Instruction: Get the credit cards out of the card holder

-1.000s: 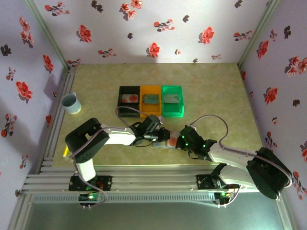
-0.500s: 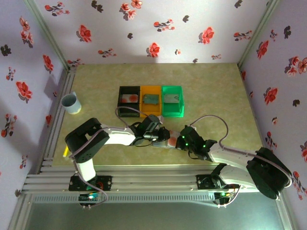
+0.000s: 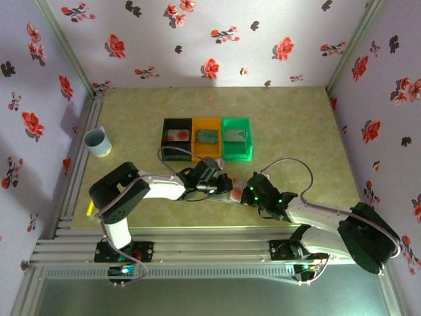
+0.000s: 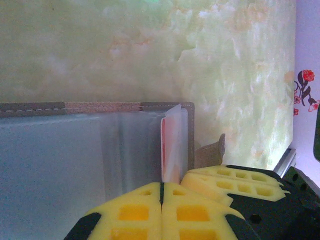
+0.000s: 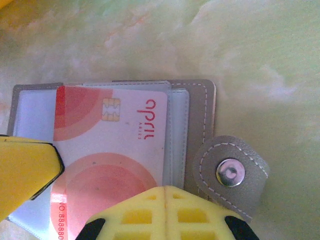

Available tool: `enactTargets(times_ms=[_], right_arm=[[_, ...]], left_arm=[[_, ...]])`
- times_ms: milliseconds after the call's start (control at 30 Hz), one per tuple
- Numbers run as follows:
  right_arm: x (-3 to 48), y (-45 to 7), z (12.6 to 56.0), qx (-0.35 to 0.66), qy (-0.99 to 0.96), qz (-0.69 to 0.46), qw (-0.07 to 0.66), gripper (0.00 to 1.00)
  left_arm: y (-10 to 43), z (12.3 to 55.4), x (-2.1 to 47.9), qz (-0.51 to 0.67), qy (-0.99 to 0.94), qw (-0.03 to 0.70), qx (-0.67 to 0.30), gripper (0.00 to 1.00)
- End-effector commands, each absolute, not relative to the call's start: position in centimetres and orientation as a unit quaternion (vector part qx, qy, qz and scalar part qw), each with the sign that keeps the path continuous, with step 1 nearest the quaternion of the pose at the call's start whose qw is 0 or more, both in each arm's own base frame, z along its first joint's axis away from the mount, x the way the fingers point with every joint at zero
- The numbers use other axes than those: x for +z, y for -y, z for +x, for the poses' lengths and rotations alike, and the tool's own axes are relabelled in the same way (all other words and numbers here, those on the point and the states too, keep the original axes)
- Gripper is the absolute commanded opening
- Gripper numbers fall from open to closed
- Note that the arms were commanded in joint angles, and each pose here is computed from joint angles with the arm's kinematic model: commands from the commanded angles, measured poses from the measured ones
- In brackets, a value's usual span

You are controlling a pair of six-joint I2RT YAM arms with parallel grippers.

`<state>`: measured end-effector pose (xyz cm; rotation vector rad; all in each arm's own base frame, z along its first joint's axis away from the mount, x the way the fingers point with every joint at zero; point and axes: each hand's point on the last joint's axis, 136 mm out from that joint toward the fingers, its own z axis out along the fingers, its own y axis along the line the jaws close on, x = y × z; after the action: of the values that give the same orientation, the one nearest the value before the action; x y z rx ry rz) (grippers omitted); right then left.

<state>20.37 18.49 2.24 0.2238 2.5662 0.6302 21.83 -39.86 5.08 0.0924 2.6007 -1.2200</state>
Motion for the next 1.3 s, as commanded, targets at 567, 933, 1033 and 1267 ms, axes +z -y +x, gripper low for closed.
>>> enactTargets(times_ms=[567,933,1033,1267], right_arm=[[3.0,-17.0,19.4,0.223,-0.941,0.083,0.239,0.0],[5.6,-19.4,20.5,0.293,-0.916,0.068,0.267,0.0],[5.4,-19.4,20.8,0.285,-0.918,0.071,0.267,0.0],[4.4,-20.1,21.4,0.272,-0.927,0.074,0.248,0.0]], left_arm=[[38.7,21.7,5.2,0.025,-0.892,0.132,-0.432,0.0],[38.6,21.7,5.3,0.022,-0.889,0.134,-0.437,0.0],[38.5,21.6,5.2,0.022,-0.889,0.134,-0.437,0.0],[38.4,21.7,5.2,0.017,-0.887,0.135,-0.441,0.0]])
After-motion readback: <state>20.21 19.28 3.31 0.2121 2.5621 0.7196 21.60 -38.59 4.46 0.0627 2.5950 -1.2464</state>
